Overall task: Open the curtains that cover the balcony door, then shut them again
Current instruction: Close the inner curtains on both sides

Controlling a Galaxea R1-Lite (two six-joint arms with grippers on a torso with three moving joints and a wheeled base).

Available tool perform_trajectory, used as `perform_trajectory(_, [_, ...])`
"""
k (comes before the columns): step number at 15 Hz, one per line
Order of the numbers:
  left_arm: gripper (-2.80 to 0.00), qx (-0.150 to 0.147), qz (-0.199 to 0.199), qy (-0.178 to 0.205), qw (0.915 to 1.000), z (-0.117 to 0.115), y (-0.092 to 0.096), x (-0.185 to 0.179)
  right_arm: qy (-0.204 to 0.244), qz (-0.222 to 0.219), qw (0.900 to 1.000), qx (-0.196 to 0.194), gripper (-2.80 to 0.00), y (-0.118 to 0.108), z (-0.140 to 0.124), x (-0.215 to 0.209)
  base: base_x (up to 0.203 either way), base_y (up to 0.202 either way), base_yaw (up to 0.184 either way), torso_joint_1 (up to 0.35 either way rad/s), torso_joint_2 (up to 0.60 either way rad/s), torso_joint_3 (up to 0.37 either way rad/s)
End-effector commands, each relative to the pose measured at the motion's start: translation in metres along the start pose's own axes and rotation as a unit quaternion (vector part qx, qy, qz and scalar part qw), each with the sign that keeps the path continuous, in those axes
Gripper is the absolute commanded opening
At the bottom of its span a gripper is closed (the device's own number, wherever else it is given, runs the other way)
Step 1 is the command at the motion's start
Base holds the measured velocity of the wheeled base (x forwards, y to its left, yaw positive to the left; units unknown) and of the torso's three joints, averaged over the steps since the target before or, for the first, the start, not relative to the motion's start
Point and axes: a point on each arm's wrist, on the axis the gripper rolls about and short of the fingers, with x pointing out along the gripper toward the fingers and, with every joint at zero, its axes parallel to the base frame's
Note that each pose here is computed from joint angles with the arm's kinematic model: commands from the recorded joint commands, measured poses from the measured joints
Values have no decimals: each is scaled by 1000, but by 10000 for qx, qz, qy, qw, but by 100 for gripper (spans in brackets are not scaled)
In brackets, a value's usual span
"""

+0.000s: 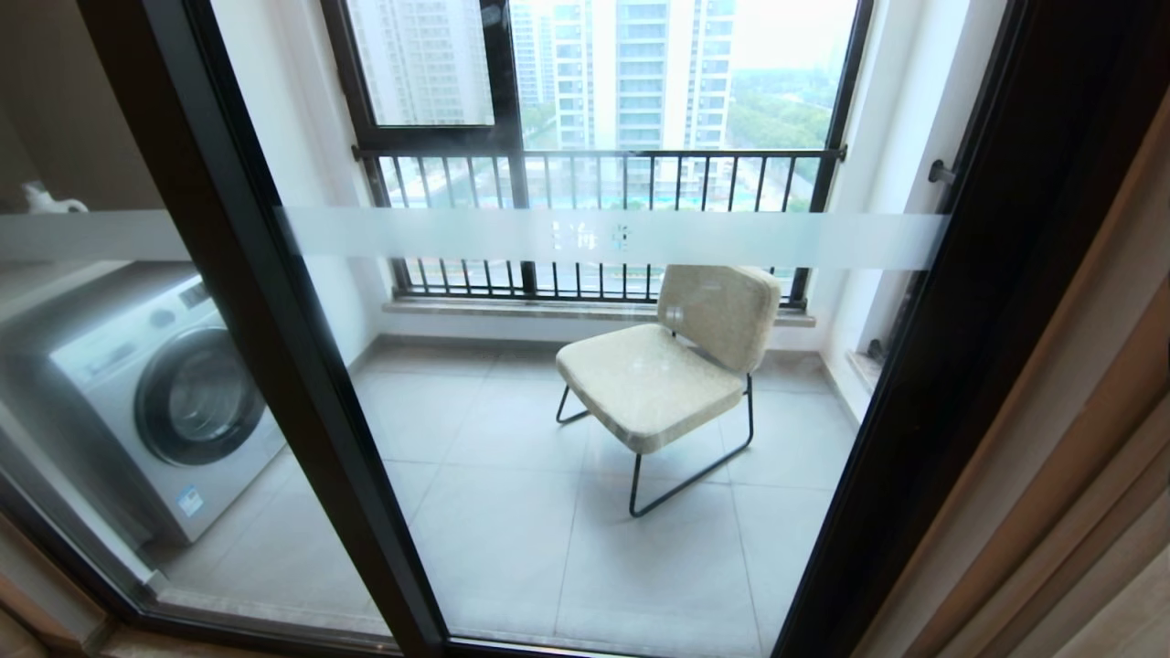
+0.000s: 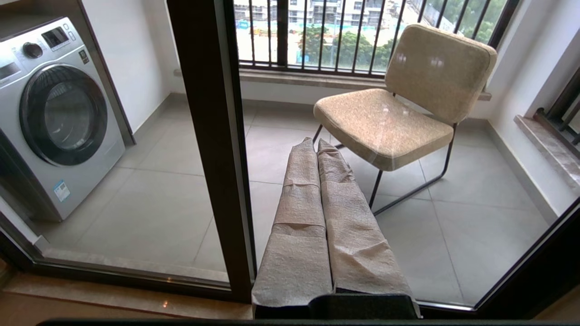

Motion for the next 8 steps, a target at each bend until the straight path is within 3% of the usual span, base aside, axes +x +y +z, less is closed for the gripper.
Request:
perform_trajectory(1, [-280, -5, 3, -2, 10000, 0, 0, 0, 68, -59, 9999, 47, 0, 3, 5, 25, 0, 0, 0, 0, 0, 0])
perform_trajectory(8, [-280, -5, 3, -2, 10000, 0, 0, 0, -148, -179, 9997, 79, 0, 9, 15, 82, 0, 0, 0, 0, 0, 0])
